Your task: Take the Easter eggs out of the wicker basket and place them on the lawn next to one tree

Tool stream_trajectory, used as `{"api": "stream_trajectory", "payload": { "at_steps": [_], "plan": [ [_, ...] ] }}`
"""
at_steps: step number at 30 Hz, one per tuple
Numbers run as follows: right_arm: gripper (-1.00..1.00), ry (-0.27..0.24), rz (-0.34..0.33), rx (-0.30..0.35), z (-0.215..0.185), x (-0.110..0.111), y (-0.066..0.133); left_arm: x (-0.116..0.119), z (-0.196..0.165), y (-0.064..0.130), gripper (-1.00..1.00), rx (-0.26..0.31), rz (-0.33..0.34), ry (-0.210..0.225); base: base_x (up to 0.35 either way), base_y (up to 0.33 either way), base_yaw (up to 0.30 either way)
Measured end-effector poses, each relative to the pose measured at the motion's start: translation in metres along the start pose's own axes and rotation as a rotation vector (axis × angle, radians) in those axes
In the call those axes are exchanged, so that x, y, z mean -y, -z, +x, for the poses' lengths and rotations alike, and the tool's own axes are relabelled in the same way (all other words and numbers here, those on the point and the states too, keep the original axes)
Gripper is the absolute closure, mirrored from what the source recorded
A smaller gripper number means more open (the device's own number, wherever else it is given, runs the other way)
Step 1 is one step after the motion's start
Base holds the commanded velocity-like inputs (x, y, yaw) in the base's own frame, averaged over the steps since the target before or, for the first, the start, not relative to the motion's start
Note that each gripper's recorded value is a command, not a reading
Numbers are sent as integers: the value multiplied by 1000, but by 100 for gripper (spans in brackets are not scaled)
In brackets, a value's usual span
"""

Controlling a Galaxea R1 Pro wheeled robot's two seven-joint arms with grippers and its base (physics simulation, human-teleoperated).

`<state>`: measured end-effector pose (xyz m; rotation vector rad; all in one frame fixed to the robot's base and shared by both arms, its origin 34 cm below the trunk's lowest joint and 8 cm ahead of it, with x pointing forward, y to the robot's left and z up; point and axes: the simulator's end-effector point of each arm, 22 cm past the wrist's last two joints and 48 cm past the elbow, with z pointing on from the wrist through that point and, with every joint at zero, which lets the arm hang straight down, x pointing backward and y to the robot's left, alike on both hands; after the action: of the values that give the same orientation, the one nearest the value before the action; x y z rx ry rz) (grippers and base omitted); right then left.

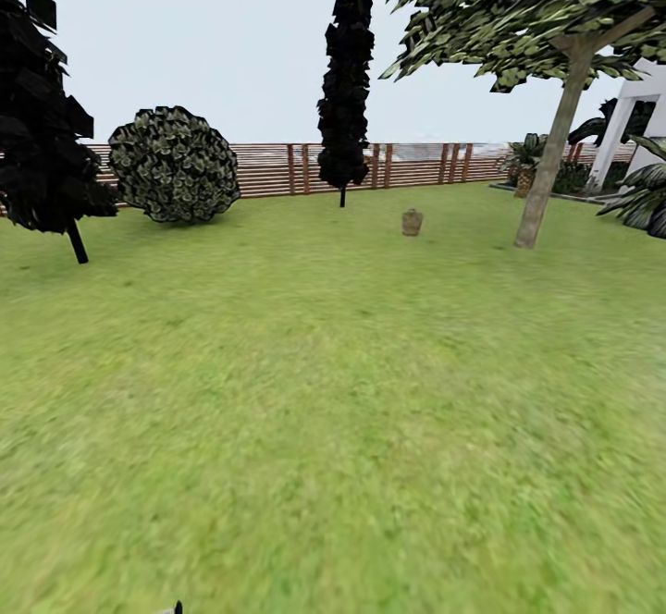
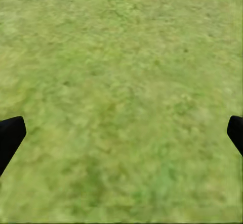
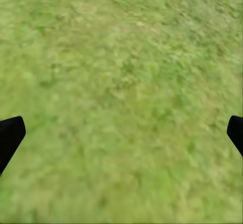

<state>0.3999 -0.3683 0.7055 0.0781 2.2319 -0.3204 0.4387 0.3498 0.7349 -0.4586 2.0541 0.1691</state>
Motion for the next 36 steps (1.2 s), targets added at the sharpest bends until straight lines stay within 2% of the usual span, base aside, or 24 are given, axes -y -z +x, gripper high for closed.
{"api": "stream_trajectory", "payload": {
  "at_steps": [1,2,5,6,7,10,12,14,16,18,20,21,23,25,29,31,32,36],
  "plan": [
    [-100,0,0,0,0,0,0,-1,6,0,-100,-29,-1,-1,331,-84,0],
    [-100,0,0,-1,0,0,0,-3,36,2,-100,-168,-2,-5,331,-80,0],
    [-100,0,0,-1,0,0,0,-5,75,12,-100,-357,-3,-12,331,-75,0],
    [-100,1,0,-1,0,0,0,-5,85,16,-100,-407,-3,-13,331,-73,0],
    [-100,1,-1,-1,0,0,0,-6,90,18,-100,-433,-3,-14,331,-72,0],
    [-100,1,-1,-1,0,0,0,-13,117,32,-100,-588,-12,-20,331,-71,0],
    [-100,1,-1,-1,0,0,0,-17,119,34,-100,-608,-17,-24,331,-71,0],
    [-100,1,-1,-1,0,0,0,-20,120,34,-100,-620,-21,-25,331,-70,0],
    [-100,1,-1,-1,0,0,0,-24,118,32,-100,-608,-30,-14,331,-70,0],
    [-100,1,-1,-1,0,0,0,-31,94,18,-100,-484,-63,36,331,-70,0],
    [-100,1,-1,-1,0,0,0,-37,66,8,-100,-329,-89,62,331,-70,0],
    [-100,2,-2,-1,0,0,0,-39,66,10,-100,-312,-97,63,331,-70,0],
    [-100,3,-4,-1,0,-1,0,-45,77,17,-100,-339,-107,61,331,-70,0],
    [-100,2,-6,-1,0,-3,0,-45,98,25,-100,-452,-103,65,331,-61,0],
    [-100,2,-7,-1,0,-3,0,-41,112,30,-100,-557,-91,73,325,-20,0],
    [-100,2,-7,-1,0,-3,0,-43,98,22,-100,-493,-94,77,309,-20,0],
    [-100,2,-7,-1,0,-3,0,-44,88,16,-100,-439,-97,75,307,-42,0],
    [-100,2,-8,-2,1,-4,1,-47,62,8,-100,-295,-108,67,313,-80,0]
  ]
}}
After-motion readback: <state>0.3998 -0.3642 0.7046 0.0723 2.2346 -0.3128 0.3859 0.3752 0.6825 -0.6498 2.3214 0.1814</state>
